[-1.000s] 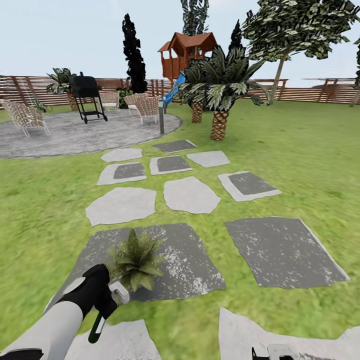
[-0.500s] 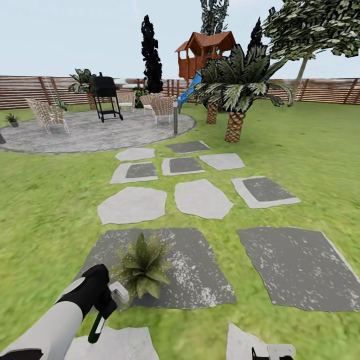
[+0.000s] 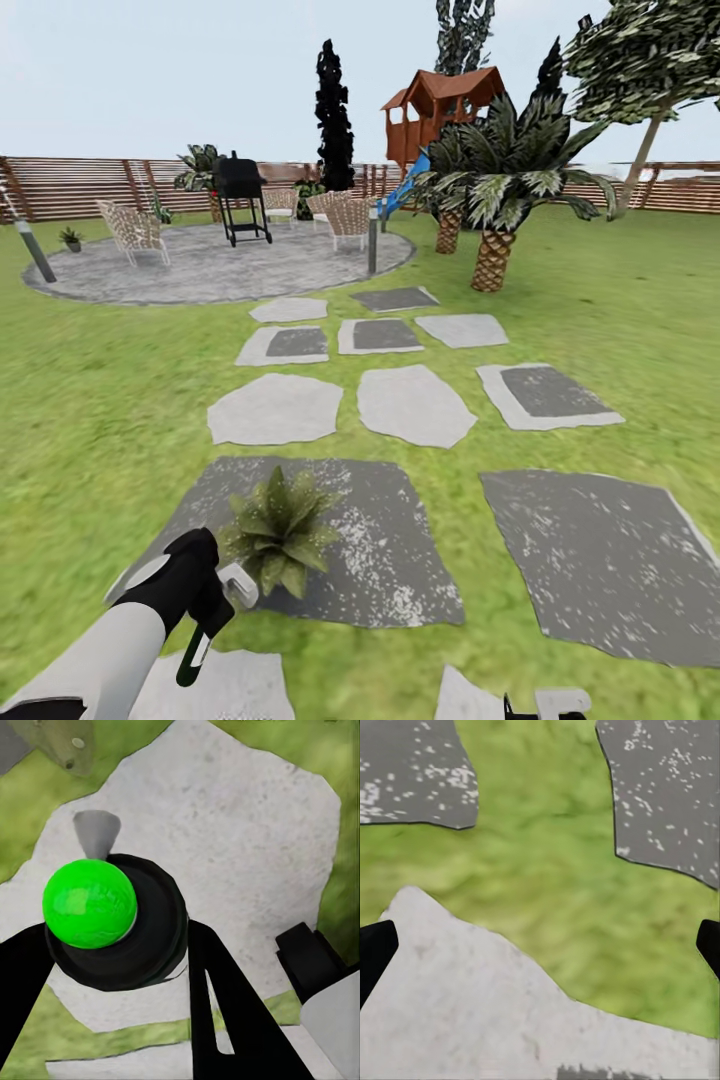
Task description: Pick up the pesticide atomizer in the garden and spray insectifuge to fully cover both potted plants in the garden.
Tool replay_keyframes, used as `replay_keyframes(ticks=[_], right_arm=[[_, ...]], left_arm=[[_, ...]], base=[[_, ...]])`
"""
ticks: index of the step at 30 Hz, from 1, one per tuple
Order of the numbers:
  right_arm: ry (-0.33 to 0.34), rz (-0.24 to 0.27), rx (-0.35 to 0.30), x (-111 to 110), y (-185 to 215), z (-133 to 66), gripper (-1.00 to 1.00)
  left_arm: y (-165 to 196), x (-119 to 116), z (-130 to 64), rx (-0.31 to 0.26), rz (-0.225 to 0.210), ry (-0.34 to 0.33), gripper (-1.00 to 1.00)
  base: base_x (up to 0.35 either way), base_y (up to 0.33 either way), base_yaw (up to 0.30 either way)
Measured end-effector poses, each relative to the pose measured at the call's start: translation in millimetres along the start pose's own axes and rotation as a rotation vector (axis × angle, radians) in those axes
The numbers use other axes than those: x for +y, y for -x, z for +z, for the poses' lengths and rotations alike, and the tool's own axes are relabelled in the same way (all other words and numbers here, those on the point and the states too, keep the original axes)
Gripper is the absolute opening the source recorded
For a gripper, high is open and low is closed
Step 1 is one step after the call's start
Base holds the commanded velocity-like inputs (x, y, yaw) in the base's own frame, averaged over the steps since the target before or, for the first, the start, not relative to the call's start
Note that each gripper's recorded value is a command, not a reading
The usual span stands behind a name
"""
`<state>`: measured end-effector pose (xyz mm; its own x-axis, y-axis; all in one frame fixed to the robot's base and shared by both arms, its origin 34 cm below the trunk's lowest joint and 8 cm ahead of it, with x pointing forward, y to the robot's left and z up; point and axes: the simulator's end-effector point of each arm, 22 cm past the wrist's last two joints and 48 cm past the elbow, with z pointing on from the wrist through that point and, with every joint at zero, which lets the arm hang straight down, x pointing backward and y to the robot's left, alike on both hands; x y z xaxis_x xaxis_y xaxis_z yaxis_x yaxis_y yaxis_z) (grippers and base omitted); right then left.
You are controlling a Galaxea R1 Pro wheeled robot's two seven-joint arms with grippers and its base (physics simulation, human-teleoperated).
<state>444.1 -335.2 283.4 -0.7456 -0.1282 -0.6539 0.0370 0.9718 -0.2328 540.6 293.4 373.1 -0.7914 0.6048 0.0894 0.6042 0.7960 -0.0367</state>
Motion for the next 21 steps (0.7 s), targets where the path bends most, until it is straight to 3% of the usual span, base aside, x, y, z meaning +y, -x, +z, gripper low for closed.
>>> replay_keyframes(ticks=[7,16,21], right_arm=[[0.000,0.000,-0.002,-0.2,0.7,0.1,1.00],[0.000,0.000,-0.002,-0.1,0.8,0.2,1.00],[-0.001,0.000,-0.003,-0.3,0.9,0.1,1.00]], left_arm=[[-3.0,3.4,0.0,-0.006,-0.025,-0.007,-1.00],[-5.6,2.3,1.9,0.001,-0.024,-0.011,-1.00],[-3.3,1.2,1.2,-0.003,-0.022,-0.011,-1.00]], base=[[0.071,-0.091,0.070],[0.010,-0.008,0.256],[0.150,-0.192,0.155]])
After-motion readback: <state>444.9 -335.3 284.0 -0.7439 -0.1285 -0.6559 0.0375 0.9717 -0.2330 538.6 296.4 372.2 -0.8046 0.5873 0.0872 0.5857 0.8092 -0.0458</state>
